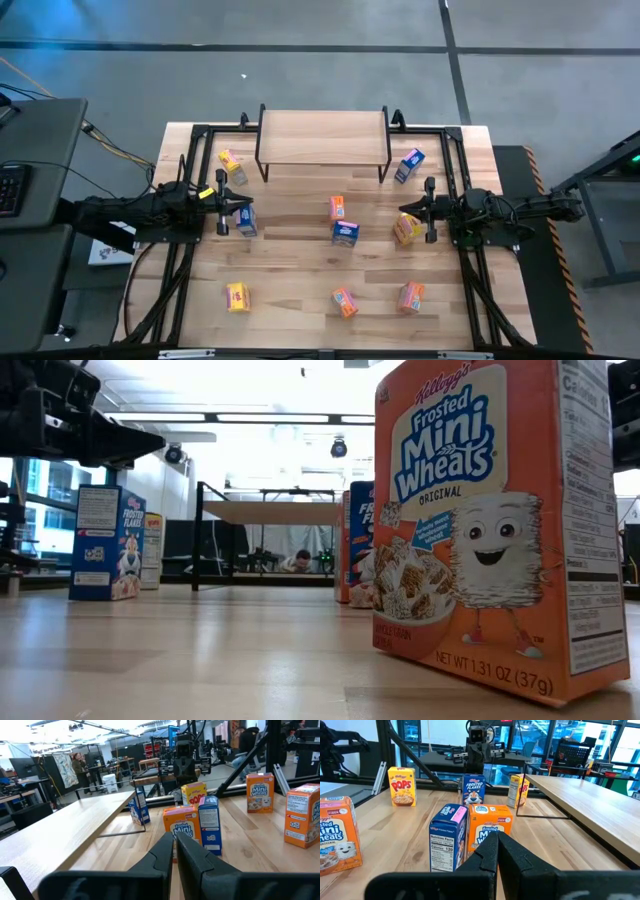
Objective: Stack cereal on shelf
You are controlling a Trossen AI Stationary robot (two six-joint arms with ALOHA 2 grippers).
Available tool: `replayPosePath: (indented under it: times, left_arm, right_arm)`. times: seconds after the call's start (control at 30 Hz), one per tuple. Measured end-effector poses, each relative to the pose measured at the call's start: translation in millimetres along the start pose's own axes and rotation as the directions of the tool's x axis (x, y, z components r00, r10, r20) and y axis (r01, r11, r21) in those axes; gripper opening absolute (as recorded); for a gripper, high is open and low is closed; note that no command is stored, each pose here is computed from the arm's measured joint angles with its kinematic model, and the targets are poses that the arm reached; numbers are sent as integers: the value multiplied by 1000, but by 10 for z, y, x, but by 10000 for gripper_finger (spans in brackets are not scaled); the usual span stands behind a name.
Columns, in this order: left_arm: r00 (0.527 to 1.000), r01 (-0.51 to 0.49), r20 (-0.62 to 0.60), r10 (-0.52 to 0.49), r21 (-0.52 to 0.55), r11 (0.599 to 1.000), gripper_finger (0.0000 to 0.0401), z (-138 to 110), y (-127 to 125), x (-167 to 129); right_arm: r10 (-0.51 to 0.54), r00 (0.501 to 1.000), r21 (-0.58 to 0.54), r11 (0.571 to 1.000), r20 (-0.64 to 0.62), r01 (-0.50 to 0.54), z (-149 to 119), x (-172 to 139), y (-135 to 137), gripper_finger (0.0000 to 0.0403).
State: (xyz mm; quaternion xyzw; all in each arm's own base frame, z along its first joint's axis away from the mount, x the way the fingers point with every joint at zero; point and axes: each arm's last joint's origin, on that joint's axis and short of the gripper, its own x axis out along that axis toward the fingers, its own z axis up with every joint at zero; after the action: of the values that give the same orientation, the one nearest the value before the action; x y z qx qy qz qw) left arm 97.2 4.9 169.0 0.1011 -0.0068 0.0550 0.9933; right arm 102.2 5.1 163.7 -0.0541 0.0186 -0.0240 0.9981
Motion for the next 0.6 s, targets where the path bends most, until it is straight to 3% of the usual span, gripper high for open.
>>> replayPosePath:
  times: [0.13,0.27,0.6]
  left_arm:
    - [1000,0,0,0,0,1000,15,0,0,0]
    - [1000,0,0,0,0,1000,15,0,0,0]
    - [1000,0,0,0,0,1000,15,0,0,0]
  right_arm:
    - [18,999,42,999,50,-20,46,-1,2,0]
    - [35,983,78,996,182,-50,177,-17,-4,0]
    - [5,920,6,1000,393,-8,682,-158,-77,16]
